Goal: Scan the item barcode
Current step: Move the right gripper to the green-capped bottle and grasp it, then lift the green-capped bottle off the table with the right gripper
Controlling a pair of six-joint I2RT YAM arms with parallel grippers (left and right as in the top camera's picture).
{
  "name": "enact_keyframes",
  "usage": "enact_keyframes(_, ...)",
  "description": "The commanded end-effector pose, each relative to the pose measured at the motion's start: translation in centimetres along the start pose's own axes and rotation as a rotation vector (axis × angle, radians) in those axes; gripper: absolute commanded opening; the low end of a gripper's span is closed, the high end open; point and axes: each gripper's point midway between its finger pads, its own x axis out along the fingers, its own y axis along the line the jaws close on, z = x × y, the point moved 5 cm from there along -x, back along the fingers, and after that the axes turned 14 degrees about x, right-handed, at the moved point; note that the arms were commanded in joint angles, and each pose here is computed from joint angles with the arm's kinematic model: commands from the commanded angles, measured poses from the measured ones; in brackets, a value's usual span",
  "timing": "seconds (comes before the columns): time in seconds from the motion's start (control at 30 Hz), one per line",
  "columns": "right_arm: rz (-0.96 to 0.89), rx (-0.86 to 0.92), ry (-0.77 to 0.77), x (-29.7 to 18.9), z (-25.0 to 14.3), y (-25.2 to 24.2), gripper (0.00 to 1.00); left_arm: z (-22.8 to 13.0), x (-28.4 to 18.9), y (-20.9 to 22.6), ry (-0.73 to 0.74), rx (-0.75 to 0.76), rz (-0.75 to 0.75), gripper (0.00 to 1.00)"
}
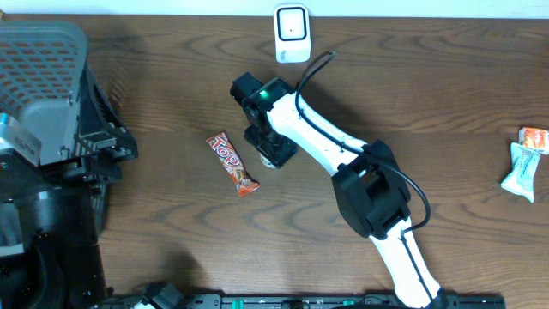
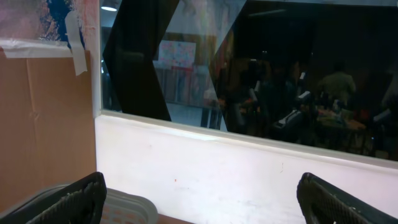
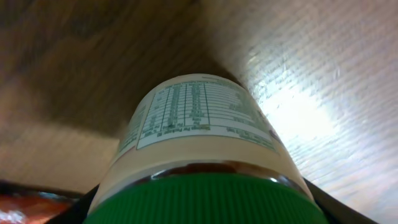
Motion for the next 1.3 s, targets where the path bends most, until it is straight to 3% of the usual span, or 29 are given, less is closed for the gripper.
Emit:
enact_keyframes(0.0,-0.036,-0.303,-0.018,0.2,0.8,-0.5,0.62,-0.1,0.0,0.2,0.001,0.012,0.009,0.98)
enact_keyframes(0.07,-0.039,-0.473,-0.015,0.2,0.8,-0.5,0.66,-0.1,0.0,0.2,0.001,0.013,0.009,0.98)
enact_keyframes(0.2,-0.066,-0.833,0.0,0.1,0.8,-1.1,0.84,-0.1,0.0,0.2,0.001,0.012,0.009,0.98)
enact_keyframes(0.23,-0.084,-0.887,0.008,-0.1,0.9,-1.4,0.89,-0.1,0.0,0.2,0.001,0.013,0.009,0.98)
enact_keyframes(0.4,-0.143,-1.023,-0.017,-2.8,1.5,-2.5,0.99,-0.1,0.0,0.2,0.001,0.013,0.009,0.98)
enact_keyframes(0.53,-0.07,-0.888,-0.025,-5.8,1.1,-2.4,0.99,-0.1,0.0,0.2,0.001,0.013,0.009,0.98)
enact_keyframes(0.67,0.013,-0.63,0.017,-8.2,0.1,-2.3,0.99,-0.1,0.0,0.2,0.001,0.013,0.009,0.98)
enact_keyframes(0.8,0.001,-0.307,0.018,-8.8,0.3,-2.8,0.99,-0.1,0.0,0.2,0.001,0.013,0.009,0.98)
enact_keyframes(0.93,-0.015,-0.091,-0.018,-8.4,0.8,-3.0,0.99,-0.1,0.0,0.2,0.001,0.013,0.009,0.98)
enact_keyframes(1.07,-0.006,0.036,-0.063,-7.8,1.4,-2.8,0.99,-0.1,0.0,0.2,0.001,0.013,0.009,0.98)
enact_keyframes(1.27,0.068,0.072,-0.06,-6.8,1.3,-1.2,0.99,-0.1,0.0,0.2,0.001,0.012,0.009,0.98)
